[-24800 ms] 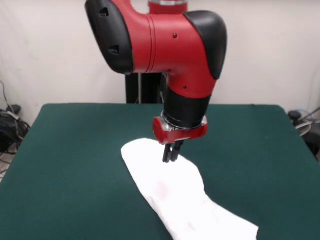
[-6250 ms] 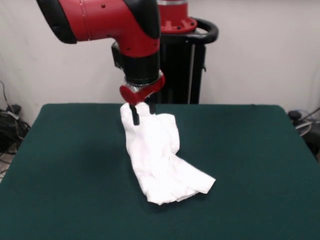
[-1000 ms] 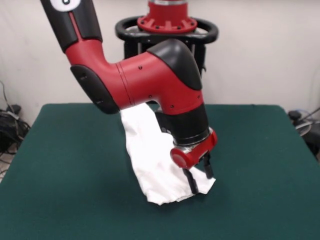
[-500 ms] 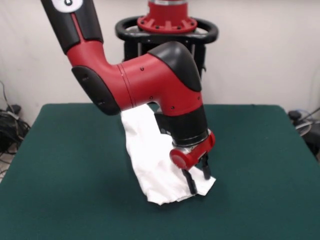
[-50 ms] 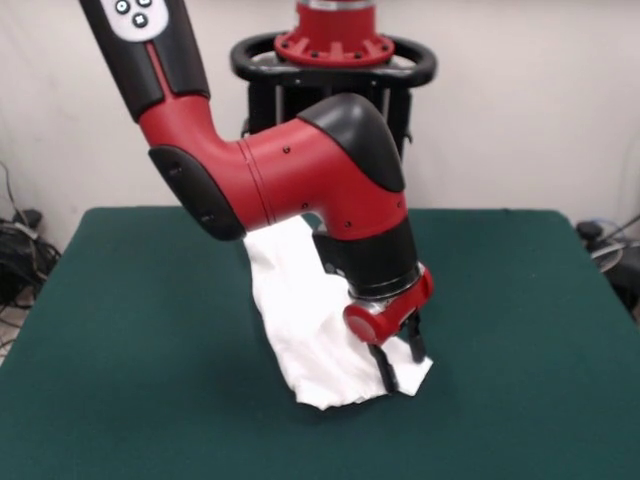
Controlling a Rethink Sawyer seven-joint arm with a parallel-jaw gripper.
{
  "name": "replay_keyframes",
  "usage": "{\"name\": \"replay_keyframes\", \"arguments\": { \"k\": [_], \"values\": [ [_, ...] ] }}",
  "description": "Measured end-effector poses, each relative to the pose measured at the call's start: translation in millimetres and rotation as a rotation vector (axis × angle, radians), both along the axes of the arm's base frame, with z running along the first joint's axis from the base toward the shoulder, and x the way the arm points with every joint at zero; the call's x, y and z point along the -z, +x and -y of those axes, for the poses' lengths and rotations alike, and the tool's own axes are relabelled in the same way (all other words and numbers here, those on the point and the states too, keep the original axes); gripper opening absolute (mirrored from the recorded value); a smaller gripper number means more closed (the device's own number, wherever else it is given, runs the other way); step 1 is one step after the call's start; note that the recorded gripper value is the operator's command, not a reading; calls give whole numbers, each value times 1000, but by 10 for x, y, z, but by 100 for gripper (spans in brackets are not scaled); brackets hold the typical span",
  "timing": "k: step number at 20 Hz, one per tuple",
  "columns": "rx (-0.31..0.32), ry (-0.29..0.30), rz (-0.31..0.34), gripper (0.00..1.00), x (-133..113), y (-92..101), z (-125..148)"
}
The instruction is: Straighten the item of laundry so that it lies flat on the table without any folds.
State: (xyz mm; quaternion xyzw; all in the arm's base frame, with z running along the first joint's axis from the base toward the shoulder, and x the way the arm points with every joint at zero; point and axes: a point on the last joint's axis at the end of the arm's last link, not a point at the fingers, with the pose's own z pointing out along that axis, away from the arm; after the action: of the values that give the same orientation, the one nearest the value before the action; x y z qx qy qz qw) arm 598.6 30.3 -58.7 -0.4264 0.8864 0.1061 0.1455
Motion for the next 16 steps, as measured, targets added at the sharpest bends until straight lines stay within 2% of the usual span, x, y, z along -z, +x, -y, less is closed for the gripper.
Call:
{"name": "replay_keyframes", "arguments": {
  "k": [12,13,16],
  "values": [
    [2,-1,2,100,8,23,1],
    [4,-2,5,0,10,39,10],
    [6,-3,7,0,10,53,17]
  ]
}}
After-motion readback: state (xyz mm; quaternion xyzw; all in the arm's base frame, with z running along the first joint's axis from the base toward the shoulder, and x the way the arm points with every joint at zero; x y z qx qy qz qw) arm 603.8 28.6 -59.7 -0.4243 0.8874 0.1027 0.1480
